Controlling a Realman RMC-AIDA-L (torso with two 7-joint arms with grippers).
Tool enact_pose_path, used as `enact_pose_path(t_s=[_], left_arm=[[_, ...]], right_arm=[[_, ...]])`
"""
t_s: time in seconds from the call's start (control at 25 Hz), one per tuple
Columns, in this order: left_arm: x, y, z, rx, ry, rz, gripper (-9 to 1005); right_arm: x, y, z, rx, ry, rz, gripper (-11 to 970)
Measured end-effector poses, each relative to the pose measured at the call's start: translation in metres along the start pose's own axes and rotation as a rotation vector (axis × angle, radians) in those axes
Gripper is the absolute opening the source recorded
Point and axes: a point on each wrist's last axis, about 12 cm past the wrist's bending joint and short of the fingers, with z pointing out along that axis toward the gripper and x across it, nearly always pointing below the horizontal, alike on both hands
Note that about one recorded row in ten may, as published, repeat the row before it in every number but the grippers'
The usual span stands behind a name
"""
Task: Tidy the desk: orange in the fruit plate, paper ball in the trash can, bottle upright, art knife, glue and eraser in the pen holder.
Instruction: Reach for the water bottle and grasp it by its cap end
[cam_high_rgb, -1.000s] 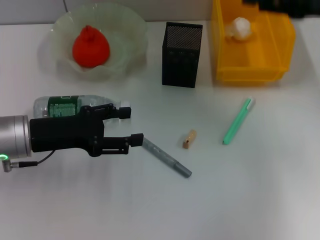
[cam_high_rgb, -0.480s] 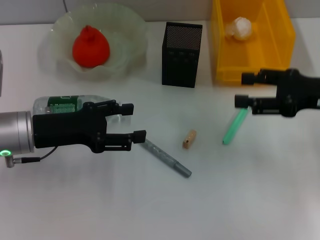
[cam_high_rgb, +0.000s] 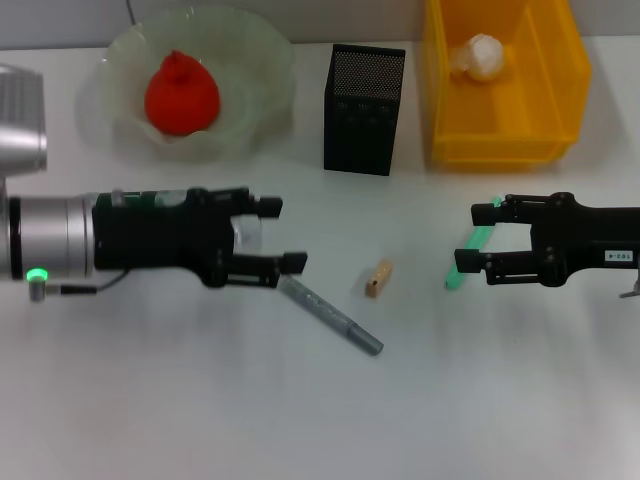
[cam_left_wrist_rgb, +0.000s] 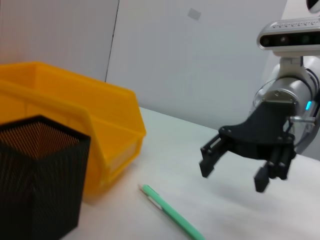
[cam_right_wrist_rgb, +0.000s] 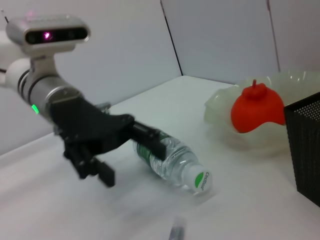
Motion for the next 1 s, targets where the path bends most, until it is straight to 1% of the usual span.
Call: enact_pose_path(t_s=[0.12, 0.16, 0.32, 0.48, 0.6, 0.64, 0.68, 1.0], left_arm=[[-0.015, 0.008, 0.003, -0.015, 0.032, 0.054, 841], [-0.021, 0.012, 0.005, -0.029, 0.06, 0.077, 840], [-0.042, 0.027, 0.012, -0.096, 0.189, 0.155, 840], [-0.061, 0.035, 0.025, -0.115, 0.34, 0.24, 840], [-0.067, 0.038, 0.032, -0.126, 0.46, 0.294, 840], [-0.067, 0.038, 0.032, -0.126, 0.46, 0.294, 840], [-0.07, 0.04, 0.037, -0.126, 0.525, 0.325, 840], [-0.074, 0.04, 0.048, -0.147, 0.677, 0.413, 840]], right_arm=[[0.001, 0.001, 0.002, -0.003, 0.009, -0.007, 772], [0.002, 0.001, 0.003, -0.004, 0.014, -0.008, 772], [0.002, 0.0, 0.007, -0.009, 0.031, -0.012, 772], [0.002, 0.0, 0.008, -0.011, 0.033, -0.008, 772], [0.002, 0.0, 0.008, -0.011, 0.033, -0.001, 772], [0.002, 0.0, 0.008, -0.011, 0.033, 0.001, 772], [0.002, 0.0, 0.008, -0.01, 0.033, 0.003, 772], [0.002, 0.0, 0.007, -0.004, 0.027, 0.006, 772]])
